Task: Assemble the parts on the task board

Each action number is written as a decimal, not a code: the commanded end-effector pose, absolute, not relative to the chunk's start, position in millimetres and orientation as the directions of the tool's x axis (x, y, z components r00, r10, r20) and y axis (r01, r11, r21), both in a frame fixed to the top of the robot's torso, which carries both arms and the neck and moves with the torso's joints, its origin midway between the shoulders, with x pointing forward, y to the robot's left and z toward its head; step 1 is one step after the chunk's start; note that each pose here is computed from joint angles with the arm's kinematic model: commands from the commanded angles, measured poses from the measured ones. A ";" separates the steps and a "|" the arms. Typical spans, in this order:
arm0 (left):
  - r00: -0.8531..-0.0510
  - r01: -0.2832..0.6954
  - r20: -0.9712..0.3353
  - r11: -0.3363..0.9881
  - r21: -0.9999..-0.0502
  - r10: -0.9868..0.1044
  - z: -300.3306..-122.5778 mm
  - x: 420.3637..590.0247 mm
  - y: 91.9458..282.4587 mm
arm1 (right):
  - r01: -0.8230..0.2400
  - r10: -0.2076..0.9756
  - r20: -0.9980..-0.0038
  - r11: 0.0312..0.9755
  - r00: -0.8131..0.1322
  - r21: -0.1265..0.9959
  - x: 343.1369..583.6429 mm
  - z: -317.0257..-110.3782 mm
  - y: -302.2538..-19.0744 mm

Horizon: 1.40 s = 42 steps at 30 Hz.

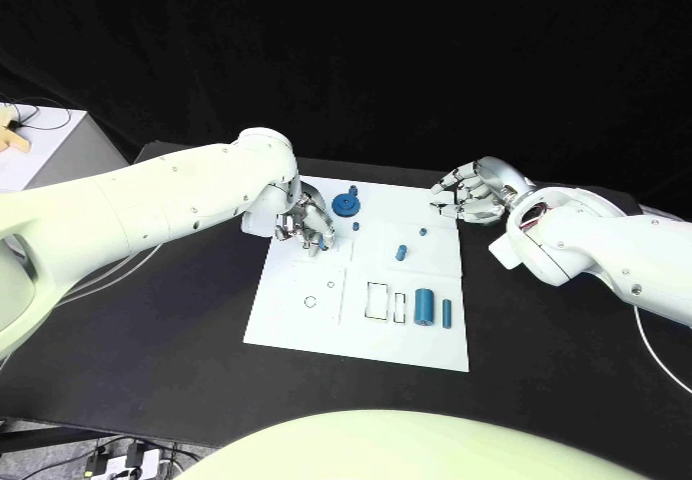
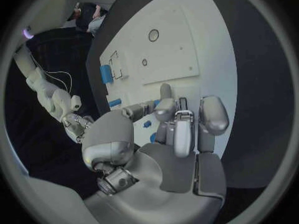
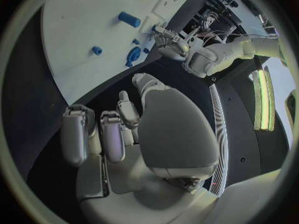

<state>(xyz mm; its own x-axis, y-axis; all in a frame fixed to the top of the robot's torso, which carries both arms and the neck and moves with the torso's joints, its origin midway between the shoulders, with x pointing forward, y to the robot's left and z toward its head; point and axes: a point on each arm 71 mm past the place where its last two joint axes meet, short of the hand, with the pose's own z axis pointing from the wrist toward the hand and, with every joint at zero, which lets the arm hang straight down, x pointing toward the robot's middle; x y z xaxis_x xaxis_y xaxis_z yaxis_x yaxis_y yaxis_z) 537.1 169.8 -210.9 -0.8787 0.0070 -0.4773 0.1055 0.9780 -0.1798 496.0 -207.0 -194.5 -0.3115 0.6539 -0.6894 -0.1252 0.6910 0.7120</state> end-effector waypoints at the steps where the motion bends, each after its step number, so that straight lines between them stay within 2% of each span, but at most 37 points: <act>1: -0.889 0.120 -0.457 0.981 -0.154 0.036 -215.9 534.4 170.3 | -0.139 0.643 -0.694 0.693 -0.324 0.708 495.2 -194.9 -205.4; 42: -0.905 0.132 -0.421 0.980 -0.149 0.058 -219.1 536.5 161.3 | -0.138 0.642 -0.694 0.694 -0.325 0.707 494.7 -194.9 -206.8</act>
